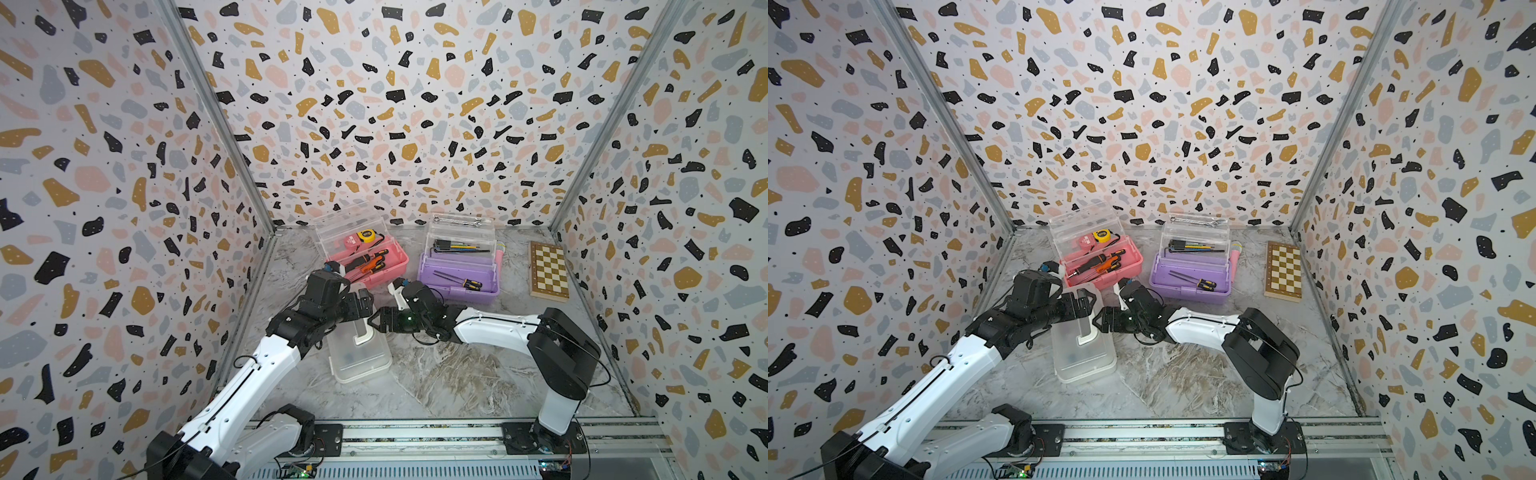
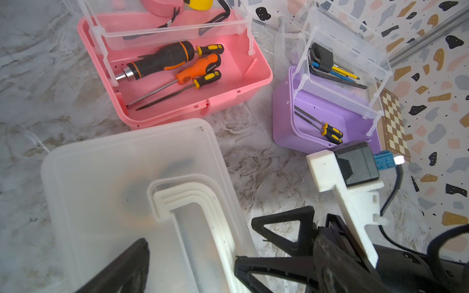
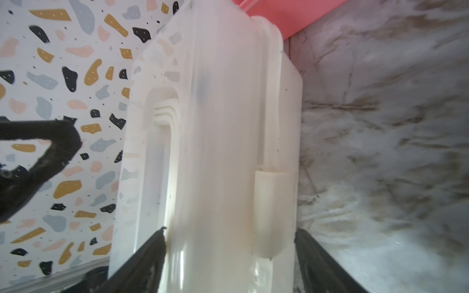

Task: Close toolboxes
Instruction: Move the toolbox to the center of the board.

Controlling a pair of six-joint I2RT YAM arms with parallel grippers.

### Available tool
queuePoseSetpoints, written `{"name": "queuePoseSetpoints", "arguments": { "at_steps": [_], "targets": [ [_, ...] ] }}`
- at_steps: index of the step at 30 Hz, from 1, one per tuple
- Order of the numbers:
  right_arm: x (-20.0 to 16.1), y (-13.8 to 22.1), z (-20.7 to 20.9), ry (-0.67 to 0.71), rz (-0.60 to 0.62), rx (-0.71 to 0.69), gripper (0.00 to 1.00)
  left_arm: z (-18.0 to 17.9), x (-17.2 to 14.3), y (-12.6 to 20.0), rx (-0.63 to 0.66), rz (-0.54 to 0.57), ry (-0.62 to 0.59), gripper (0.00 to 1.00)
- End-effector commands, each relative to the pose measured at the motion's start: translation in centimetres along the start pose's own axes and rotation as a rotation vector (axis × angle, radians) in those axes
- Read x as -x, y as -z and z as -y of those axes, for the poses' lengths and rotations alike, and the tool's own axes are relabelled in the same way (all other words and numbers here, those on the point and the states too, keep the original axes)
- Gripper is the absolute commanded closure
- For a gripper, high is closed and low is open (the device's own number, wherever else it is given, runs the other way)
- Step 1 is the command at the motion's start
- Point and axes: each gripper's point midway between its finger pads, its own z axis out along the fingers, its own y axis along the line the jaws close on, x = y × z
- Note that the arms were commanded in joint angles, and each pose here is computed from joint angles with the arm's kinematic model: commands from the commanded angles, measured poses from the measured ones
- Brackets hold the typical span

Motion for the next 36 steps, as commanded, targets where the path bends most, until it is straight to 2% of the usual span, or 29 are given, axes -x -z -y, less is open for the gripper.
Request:
{"name": "queuePoseSetpoints", "arguments": {
  "at_steps": [1, 6, 10, 14, 18, 22, 26, 31, 36],
  "targets": [
    [2.4, 3.8, 1.8, 0.067, 0.062, -0.084, 0.00, 2.4, 1.0, 1.0, -0.114, 0.016, 0.030, 0.01],
    [5.1, 8.8, 5.1, 0.105, 0.173, -0.181, 0.00, 3.5, 0.6, 0.3, -0.157, -0.008, 0.060, 0.01],
    [6.1, 13.2, 7.2, 0.230, 0.217, -0.408, 0.00, 5.5, -0.2, -1.1, -0.191, -0.027, 0.055, 0.01],
    [7.6, 17.9, 10.1, 0.236, 0.303, -0.679, 0.00, 8.0, -1.5, -2.9, -0.217, -0.058, 0.040, 0.01],
    [8.4, 20.7, 11.5, 0.264, 0.352, -0.809, 0.00, 10.7, -2.8, -4.4, -0.244, -0.068, 0.018, 0.01],
    [8.4, 22.2, 12.7, 0.197, 0.362, -0.797, 0.00, 12.6, -4.8, -6.3, -0.234, -0.082, -0.001, 0.01],
    [8.0, 22.8, 13.7, 0.152, 0.362, -0.797, 0.00, 12.1, -6.8, -8.1, -0.176, -0.108, 0.014, 0.01],
    [7.5, 22.4, 13.8, 0.148, 0.348, -0.776, 0.00, 8.5, -8.5, -8.8, -0.048, -0.116, 0.029, 0.01],
    [7.2, 21.8, 13.8, 0.142, 0.336, -0.752, 0.00, 2.9, -9.5, -8.1, 0.133, -0.153, 0.021, 0.01]
  ]
}}
